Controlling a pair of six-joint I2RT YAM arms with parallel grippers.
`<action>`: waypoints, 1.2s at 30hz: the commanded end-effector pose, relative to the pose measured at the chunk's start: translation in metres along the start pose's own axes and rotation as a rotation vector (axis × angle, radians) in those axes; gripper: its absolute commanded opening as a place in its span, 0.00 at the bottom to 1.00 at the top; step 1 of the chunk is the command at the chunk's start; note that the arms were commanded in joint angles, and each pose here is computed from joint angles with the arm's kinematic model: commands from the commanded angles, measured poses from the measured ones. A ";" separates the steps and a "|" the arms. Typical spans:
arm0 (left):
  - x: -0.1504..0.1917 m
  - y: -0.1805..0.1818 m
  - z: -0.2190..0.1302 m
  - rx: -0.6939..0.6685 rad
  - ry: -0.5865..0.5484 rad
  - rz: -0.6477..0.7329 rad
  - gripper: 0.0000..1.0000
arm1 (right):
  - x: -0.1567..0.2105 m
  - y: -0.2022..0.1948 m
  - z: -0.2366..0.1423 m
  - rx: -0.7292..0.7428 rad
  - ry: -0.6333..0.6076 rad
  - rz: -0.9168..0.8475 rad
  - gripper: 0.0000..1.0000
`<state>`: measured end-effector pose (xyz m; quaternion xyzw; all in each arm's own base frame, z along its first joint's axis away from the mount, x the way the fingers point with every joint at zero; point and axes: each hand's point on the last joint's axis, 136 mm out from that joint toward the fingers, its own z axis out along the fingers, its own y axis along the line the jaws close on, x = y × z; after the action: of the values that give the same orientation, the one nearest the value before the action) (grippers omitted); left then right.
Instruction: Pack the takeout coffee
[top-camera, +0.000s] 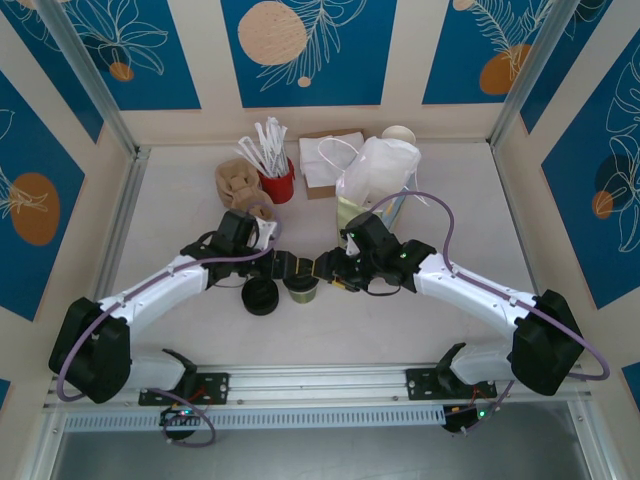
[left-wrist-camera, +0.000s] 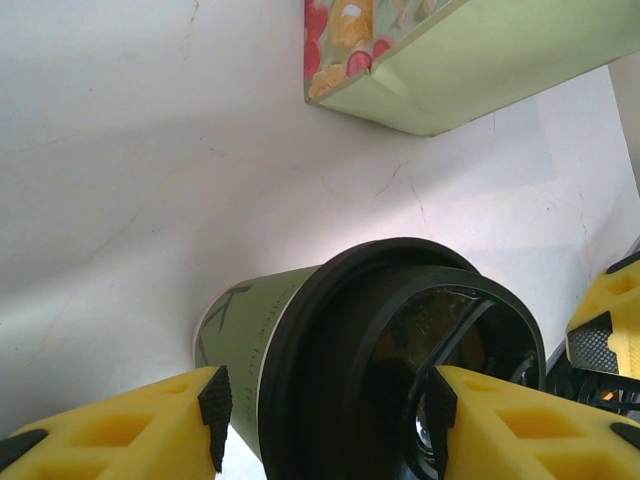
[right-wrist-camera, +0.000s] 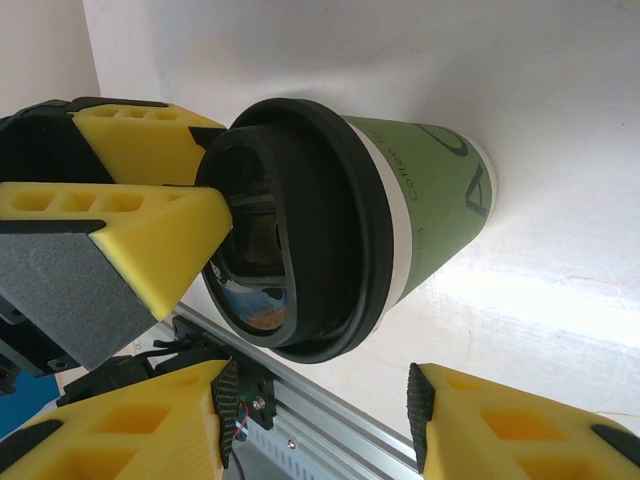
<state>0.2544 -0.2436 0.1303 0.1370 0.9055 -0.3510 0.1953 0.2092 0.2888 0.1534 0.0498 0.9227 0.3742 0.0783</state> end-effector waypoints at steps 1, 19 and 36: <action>0.002 -0.014 -0.005 0.035 0.015 0.051 0.55 | -0.002 0.007 0.000 0.002 0.002 0.000 0.51; 0.011 -0.020 -0.005 0.074 0.020 0.051 0.58 | 0.001 0.003 0.009 0.057 0.006 -0.007 0.51; 0.029 -0.009 0.004 0.041 0.051 0.030 0.55 | 0.000 -0.017 0.018 0.163 -0.016 -0.002 0.51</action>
<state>0.2316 -0.2490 0.1265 0.1664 0.8975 -0.3645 0.1844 0.2109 0.2927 0.1316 0.0521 0.9432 0.3188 0.0771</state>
